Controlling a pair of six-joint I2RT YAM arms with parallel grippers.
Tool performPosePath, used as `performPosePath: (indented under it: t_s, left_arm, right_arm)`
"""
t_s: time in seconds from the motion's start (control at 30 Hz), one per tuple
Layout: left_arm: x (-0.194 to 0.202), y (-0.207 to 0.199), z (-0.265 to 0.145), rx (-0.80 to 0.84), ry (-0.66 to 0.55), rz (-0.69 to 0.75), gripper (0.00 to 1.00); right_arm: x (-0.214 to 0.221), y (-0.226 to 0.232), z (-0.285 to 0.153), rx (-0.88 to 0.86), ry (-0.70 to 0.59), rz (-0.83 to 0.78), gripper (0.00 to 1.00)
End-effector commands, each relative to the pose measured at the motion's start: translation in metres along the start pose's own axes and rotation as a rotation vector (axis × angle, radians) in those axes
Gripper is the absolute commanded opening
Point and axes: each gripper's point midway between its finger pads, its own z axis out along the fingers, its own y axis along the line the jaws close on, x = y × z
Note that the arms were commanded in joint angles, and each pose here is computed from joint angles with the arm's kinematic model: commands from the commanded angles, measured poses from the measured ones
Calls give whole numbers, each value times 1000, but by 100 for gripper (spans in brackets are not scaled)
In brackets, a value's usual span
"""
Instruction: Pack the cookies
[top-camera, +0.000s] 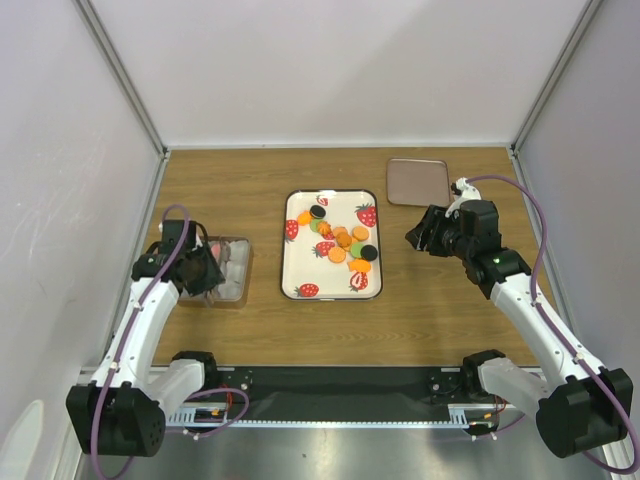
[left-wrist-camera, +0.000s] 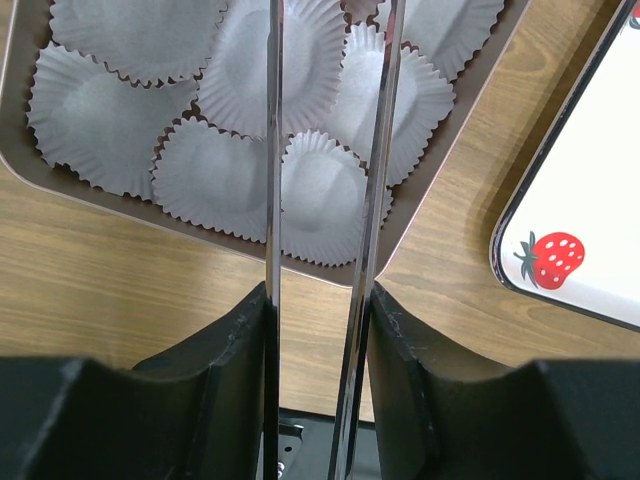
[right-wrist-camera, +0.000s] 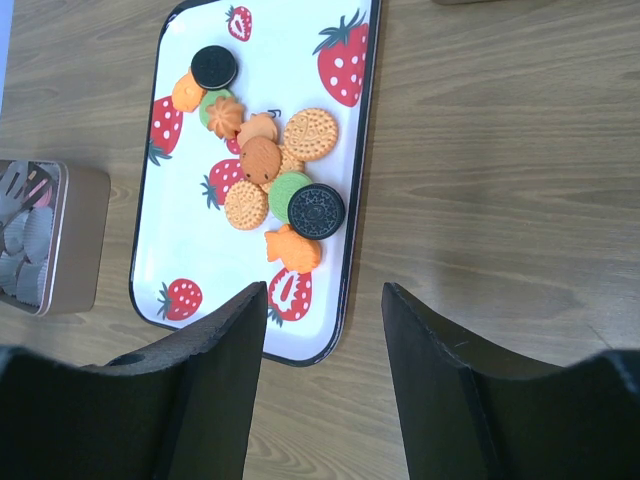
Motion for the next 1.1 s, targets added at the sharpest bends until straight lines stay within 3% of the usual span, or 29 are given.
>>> performPosePath:
  t_s: [0.0, 0.63, 0.97, 1.07]
  left_arm:
    - [-17, -8, -2, 40, -54, 9, 44]
    - [-33, -15, -14, 54, -78, 16, 49]
    - [-33, -34, -70, 160, -142, 80, 49]
    - [-25, -61, -83, 231, -138, 136, 48]
  right_arm:
    - [-6, 5, -1, -22, -23, -24, 56]
    - [-6, 7, -1, -24, -23, -27, 55]
    - [-4, 7, 1, -27, -16, -30, 55]
    - [-3, 7, 2, -26, -11, -29, 55]
